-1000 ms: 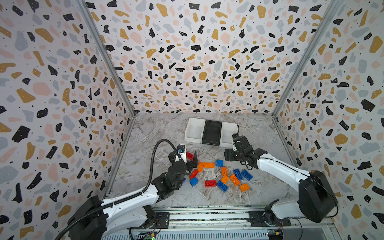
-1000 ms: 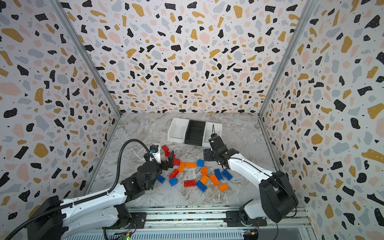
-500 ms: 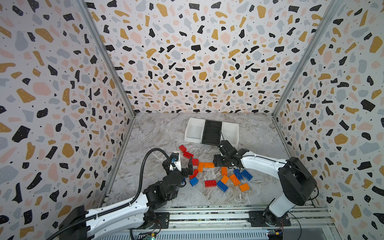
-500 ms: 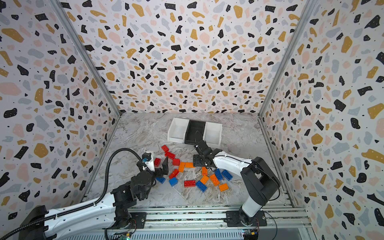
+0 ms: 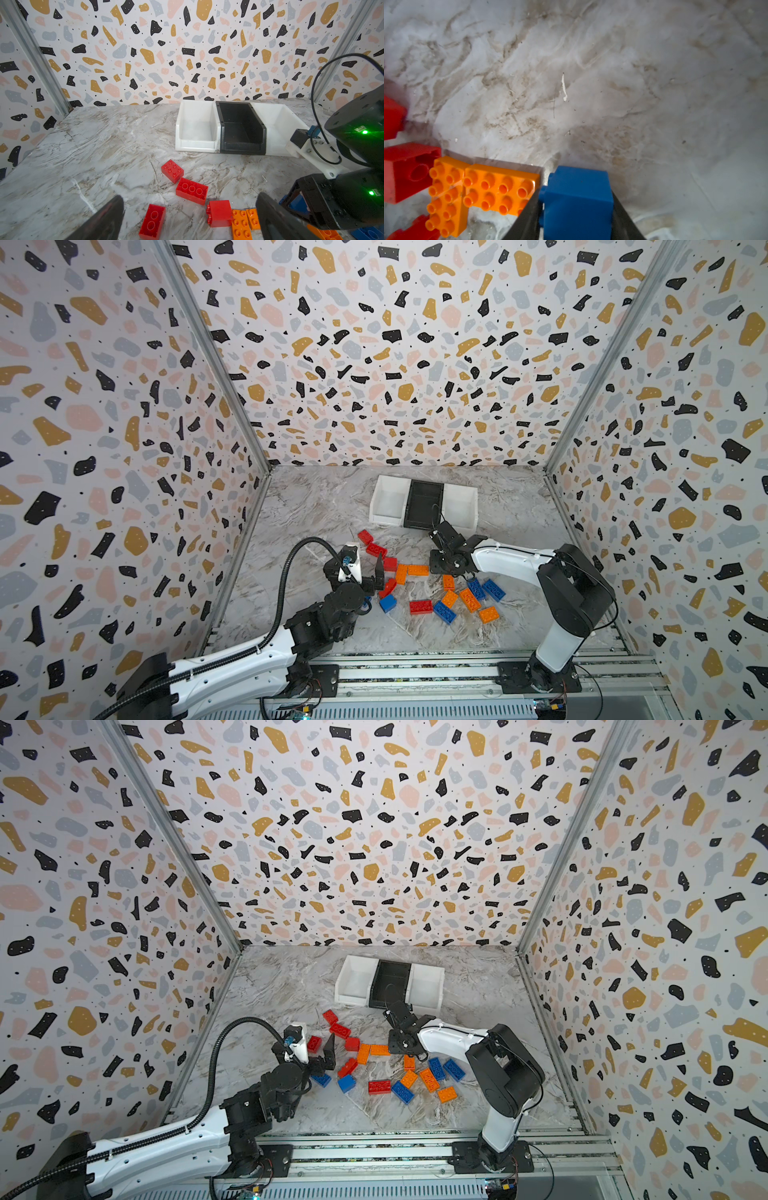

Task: Sort the legos into containers by color
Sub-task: 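Carry the blue brick into the white bin beside the black bin, release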

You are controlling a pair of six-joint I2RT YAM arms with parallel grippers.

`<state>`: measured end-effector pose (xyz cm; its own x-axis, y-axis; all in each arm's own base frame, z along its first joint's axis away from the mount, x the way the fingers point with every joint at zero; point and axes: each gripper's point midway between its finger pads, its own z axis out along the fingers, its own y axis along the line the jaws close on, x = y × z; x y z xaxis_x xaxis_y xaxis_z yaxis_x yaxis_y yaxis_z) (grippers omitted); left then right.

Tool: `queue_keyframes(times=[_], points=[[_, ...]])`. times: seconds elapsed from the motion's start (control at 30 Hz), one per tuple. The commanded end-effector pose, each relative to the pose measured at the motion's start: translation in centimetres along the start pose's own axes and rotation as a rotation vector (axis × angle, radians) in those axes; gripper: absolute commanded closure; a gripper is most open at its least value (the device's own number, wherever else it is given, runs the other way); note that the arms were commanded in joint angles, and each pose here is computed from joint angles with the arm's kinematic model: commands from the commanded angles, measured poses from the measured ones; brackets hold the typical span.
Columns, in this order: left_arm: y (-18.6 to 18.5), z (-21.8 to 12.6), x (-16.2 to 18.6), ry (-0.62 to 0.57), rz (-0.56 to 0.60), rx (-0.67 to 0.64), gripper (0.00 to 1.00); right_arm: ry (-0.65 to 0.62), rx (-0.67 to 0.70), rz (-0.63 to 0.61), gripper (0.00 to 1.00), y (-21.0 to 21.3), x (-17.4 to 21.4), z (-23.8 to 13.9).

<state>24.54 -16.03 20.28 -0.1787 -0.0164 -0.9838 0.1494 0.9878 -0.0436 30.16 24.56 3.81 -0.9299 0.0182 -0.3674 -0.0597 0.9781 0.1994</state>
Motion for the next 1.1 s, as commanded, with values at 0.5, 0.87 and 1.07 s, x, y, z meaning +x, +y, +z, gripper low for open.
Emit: queue_keyframes(times=[0.5, 0.87, 1.07], points=[[-4.3, 2.7, -3.9, -0.060, 0.021, 0.011, 0.00, -0.237, -0.111, -0.085, 0.58, 3.8, -14.4, -7.6], [-6.1, 5.2, -4.3, -0.052, 0.015, -0.019, 0.00, -0.239, -0.137, -0.118, 0.60, 4.8, -20.2, -4.1], [-5.1, 6.3, -4.9, -0.061, 0.004, -0.066, 0.00, -0.255, -0.113, -0.094, 0.60, 1.7, -22.6, -5.4]])
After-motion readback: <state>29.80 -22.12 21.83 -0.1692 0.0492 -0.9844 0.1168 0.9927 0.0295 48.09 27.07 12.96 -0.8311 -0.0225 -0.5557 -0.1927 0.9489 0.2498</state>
